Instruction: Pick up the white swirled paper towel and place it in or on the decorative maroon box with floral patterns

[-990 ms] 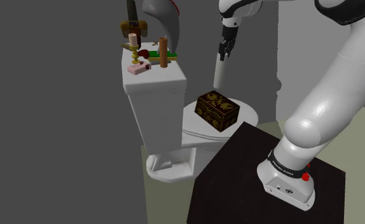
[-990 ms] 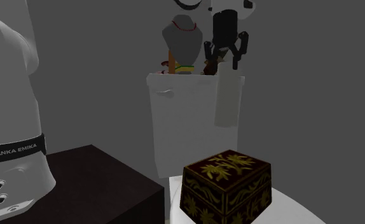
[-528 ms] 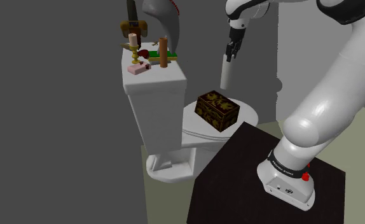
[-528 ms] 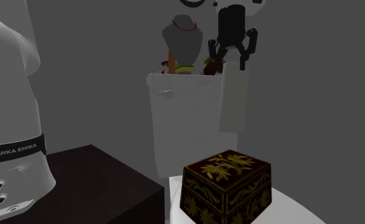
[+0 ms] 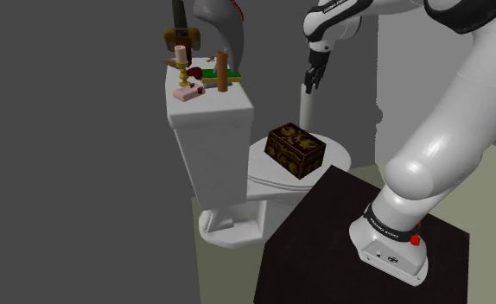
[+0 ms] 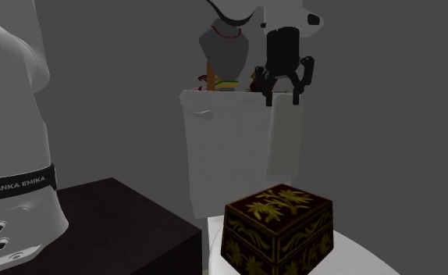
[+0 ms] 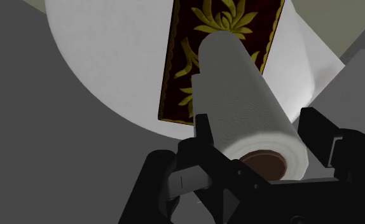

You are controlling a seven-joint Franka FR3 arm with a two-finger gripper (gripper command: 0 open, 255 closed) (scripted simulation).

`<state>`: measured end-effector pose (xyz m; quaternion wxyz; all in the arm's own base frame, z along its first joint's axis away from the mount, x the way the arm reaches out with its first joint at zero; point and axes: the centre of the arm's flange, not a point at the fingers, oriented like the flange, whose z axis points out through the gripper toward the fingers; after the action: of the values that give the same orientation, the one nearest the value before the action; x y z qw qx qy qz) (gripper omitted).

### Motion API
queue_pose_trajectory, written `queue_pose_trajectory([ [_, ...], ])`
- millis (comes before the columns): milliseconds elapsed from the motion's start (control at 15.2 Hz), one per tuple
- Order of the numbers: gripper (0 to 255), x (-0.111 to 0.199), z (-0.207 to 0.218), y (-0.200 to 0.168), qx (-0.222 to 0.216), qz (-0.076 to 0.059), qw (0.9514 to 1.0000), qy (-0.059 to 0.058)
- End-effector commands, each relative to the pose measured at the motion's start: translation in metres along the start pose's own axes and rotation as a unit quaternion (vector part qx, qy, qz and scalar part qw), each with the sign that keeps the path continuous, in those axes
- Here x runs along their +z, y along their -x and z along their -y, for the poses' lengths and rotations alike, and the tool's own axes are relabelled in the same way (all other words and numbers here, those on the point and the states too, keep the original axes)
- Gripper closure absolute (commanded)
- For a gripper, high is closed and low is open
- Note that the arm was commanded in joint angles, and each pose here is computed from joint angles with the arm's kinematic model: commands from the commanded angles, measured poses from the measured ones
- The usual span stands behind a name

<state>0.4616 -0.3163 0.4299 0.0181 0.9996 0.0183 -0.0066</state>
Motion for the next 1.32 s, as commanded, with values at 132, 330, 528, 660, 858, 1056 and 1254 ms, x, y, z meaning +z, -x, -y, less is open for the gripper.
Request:
queue_pose_trajectory([
  [132,255,0.020,0.000,-0.001,0.000,0.000,1.0000,0.000],
  [330,255,0.036,0.000,-0.001,0.000,0.000,1.0000,0.000],
  [528,255,0.052,0.001,-0.001,0.000,0.000,1.0000,0.000],
  [660,255,0.063,0.001,-0.001,0.000,0.000,1.0000,0.000],
  [858,255,0.078,0.002,-0.002,0.000,0.000,1.0000,0.000],
  [1056,255,0.084,0.002,-0.002,0.000,0.000,1.0000,0.000],
  [1254,255,0.084,0.002,-0.002,0.000,0.000,1.0000,0.000],
])
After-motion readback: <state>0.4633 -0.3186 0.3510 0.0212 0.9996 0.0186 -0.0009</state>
